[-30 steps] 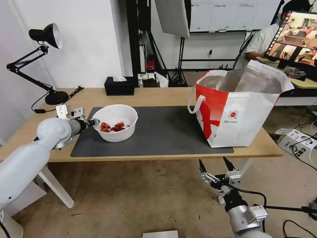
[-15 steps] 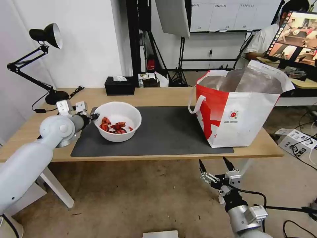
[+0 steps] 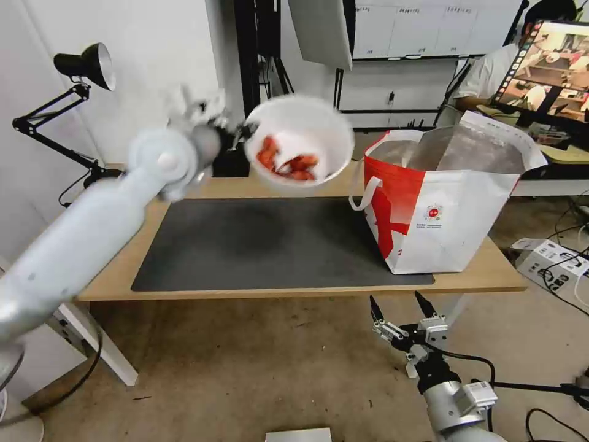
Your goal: Pick up the trash from the table and place it into the takeout bag.
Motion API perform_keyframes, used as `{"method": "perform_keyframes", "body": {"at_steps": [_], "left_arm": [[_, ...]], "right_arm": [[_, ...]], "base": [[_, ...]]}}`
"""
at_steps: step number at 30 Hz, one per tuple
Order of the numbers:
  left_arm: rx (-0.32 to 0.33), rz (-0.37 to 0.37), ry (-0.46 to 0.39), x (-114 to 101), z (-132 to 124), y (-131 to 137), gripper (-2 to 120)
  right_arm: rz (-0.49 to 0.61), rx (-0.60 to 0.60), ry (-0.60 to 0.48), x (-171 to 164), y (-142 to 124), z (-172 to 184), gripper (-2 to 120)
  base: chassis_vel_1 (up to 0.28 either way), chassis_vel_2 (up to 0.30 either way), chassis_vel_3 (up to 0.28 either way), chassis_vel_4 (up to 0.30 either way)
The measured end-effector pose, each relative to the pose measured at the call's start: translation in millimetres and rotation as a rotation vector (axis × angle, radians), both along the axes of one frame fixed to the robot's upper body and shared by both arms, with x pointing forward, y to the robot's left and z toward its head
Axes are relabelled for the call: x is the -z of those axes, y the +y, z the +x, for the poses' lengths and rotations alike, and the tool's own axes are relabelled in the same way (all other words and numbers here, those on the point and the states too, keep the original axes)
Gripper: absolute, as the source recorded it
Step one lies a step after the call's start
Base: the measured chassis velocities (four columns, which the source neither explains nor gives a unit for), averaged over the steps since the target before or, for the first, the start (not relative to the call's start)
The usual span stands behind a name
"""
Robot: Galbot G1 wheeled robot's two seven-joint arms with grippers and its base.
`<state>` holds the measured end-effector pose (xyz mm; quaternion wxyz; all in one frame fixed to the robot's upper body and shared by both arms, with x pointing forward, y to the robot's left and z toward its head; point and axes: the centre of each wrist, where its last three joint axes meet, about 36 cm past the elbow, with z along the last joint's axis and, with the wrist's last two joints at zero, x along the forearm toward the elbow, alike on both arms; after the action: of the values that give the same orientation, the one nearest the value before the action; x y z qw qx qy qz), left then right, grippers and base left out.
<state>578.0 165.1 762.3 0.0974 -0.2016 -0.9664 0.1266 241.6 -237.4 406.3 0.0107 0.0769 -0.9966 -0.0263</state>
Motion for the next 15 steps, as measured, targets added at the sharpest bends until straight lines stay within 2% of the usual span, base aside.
{"method": "perform_keyframes", "body": {"at_steps": [1, 3, 4, 5, 7, 8, 12, 13, 15], "left_arm": [[0.000, 0.000, 0.000, 0, 0, 0, 0], [0.025, -0.001, -0.014, -19, 10, -30, 0], [0.032, -0.002, -0.016, -24, 14, -41, 0], [0.032, -0.002, -0.016, -24, 14, -41, 0], [0.033, -0.012, -0.012, -32, 22, -71, 0], [0.033, -0.012, -0.012, -32, 22, -71, 0], [-0.005, -0.019, -0.033, -23, 34, -135, 0], [-0.005, -0.019, -0.033, -23, 34, -135, 0], [-0.028, -0.017, -0.069, -12, 37, -164, 0]], "right_arm": [[0.000, 0.000, 0.000, 0, 0, 0, 100], [0.000, 0.000, 0.000, 0, 0, 0, 100], [0.000, 0.000, 0.000, 0, 0, 0, 100], [0.000, 0.000, 0.000, 0, 0, 0, 100], [0.000, 0.000, 0.000, 0, 0, 0, 100], [0.000, 0.000, 0.000, 0, 0, 0, 100], [0.000, 0.000, 0.000, 0, 0, 0, 100], [0.000, 0.000, 0.000, 0, 0, 0, 100], [0.000, 0.000, 0.000, 0, 0, 0, 100]], "base": [[0.000, 0.000, 0.000, 0.000], [0.000, 0.000, 0.000, 0.000], [0.000, 0.000, 0.000, 0.000], [0.000, 0.000, 0.000, 0.000], [0.000, 0.000, 0.000, 0.000], [0.000, 0.000, 0.000, 0.000], [0.000, 0.000, 0.000, 0.000], [0.000, 0.000, 0.000, 0.000], [0.000, 0.000, 0.000, 0.000]]}}
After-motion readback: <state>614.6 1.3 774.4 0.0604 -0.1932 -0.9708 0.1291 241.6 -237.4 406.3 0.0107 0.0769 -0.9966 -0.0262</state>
